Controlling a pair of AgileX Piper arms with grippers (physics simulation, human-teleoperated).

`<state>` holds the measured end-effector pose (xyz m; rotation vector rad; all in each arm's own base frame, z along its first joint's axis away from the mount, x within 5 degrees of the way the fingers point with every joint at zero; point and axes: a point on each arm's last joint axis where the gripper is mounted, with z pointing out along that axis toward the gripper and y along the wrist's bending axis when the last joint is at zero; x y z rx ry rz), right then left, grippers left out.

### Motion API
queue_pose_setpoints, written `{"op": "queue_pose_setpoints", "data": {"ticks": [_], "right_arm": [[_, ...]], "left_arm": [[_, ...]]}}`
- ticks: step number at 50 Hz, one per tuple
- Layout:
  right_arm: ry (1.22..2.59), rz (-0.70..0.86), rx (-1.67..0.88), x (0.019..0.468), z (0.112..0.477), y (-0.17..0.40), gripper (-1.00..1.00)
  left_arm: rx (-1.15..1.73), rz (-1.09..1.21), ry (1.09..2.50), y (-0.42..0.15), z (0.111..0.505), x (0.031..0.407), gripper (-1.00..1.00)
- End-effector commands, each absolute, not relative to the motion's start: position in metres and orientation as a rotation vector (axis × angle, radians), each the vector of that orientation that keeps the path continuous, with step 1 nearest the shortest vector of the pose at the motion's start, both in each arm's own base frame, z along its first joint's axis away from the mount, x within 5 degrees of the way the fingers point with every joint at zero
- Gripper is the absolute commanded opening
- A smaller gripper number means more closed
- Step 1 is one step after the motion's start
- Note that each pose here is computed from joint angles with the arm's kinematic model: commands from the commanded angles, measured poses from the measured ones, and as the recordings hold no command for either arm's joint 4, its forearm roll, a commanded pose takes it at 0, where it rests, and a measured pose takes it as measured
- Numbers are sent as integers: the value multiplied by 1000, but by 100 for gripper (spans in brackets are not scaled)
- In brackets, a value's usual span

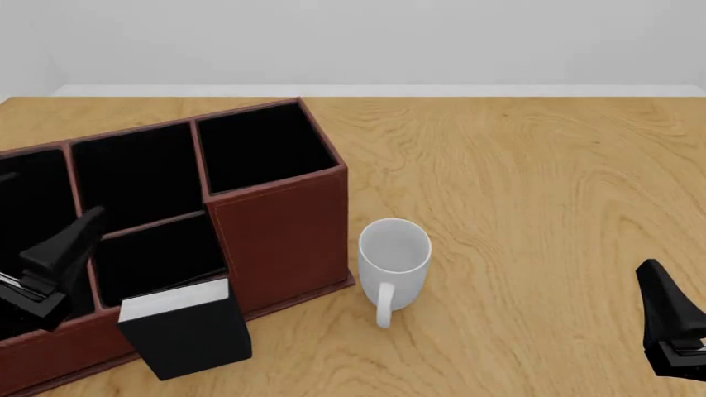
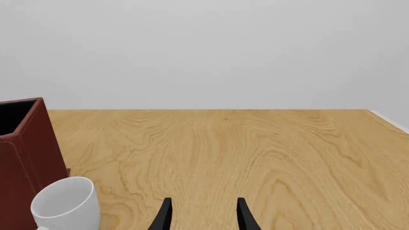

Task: Pick up the book and place it in the front compartment of the caddy.

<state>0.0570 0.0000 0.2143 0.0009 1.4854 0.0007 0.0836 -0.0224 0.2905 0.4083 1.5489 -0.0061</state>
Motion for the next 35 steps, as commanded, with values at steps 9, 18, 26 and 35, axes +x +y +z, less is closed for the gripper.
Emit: {"op": "queue_pose_setpoints", "data": {"ticks": [9, 18, 26, 35], "right_arm": [[1486, 2, 2, 57, 214, 0, 100], [1485, -1, -1, 57, 214, 0, 100], [1486, 1, 1, 57, 214, 0, 100], [1485, -1, -1, 57, 214, 0, 100]], "left_arm": [[846, -47, 1702, -63, 333, 116, 100], [945, -79, 1848, -72, 338, 121, 100], [1107, -119, 1901, -78, 323, 106, 100], [1222, -91, 1938, -77, 307, 101, 100]]}}
